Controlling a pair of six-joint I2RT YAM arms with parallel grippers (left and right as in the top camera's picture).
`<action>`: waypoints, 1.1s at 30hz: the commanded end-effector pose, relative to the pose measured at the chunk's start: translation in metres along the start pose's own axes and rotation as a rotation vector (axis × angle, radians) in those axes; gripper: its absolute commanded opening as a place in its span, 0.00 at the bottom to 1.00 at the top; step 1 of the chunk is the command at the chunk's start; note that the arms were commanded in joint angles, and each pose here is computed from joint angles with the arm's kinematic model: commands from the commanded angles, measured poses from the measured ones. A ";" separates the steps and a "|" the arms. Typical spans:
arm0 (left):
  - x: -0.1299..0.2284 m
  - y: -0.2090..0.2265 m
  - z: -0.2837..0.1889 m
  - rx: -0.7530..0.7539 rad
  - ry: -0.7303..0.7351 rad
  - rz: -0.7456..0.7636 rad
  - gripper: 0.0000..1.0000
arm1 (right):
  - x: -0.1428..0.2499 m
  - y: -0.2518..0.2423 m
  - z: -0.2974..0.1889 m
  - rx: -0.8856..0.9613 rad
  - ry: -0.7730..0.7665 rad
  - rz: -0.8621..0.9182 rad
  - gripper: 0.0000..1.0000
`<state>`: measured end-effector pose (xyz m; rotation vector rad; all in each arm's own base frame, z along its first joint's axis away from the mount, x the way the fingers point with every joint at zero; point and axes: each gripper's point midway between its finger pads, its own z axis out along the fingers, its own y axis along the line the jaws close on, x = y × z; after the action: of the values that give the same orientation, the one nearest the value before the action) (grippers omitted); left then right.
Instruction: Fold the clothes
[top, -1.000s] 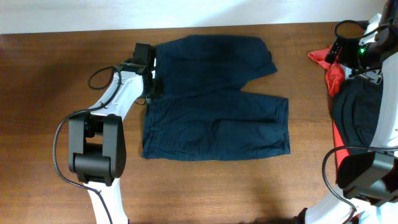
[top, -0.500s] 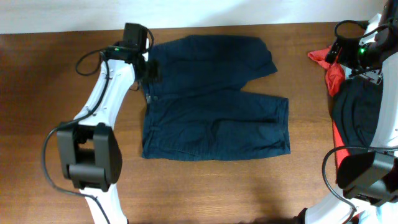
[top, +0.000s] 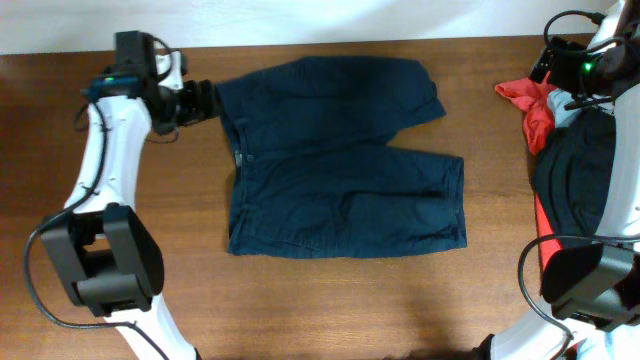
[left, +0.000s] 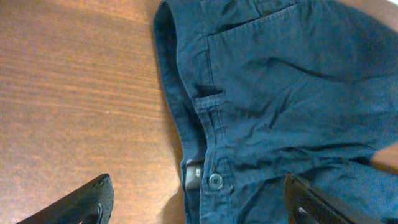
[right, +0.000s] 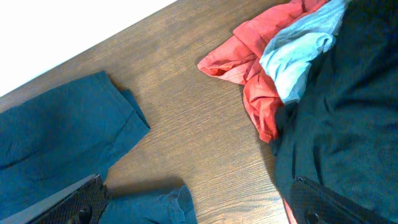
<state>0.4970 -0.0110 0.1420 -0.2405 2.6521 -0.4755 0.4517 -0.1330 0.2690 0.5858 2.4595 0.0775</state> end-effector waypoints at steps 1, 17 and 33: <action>-0.003 -0.015 -0.013 0.099 -0.005 -0.004 0.96 | -0.003 -0.004 0.000 0.020 -0.011 -0.006 0.98; -0.005 -0.005 -0.013 0.053 -0.015 -0.006 0.99 | 0.091 0.000 0.010 -0.032 0.385 0.052 0.35; -0.005 -0.005 -0.013 0.053 -0.015 -0.006 0.99 | 0.187 0.026 0.116 -0.368 0.469 -0.124 0.52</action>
<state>0.4946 -0.0101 0.1437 -0.2585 2.6496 -0.5378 0.3964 -0.0526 0.0862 0.3612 2.8422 0.5807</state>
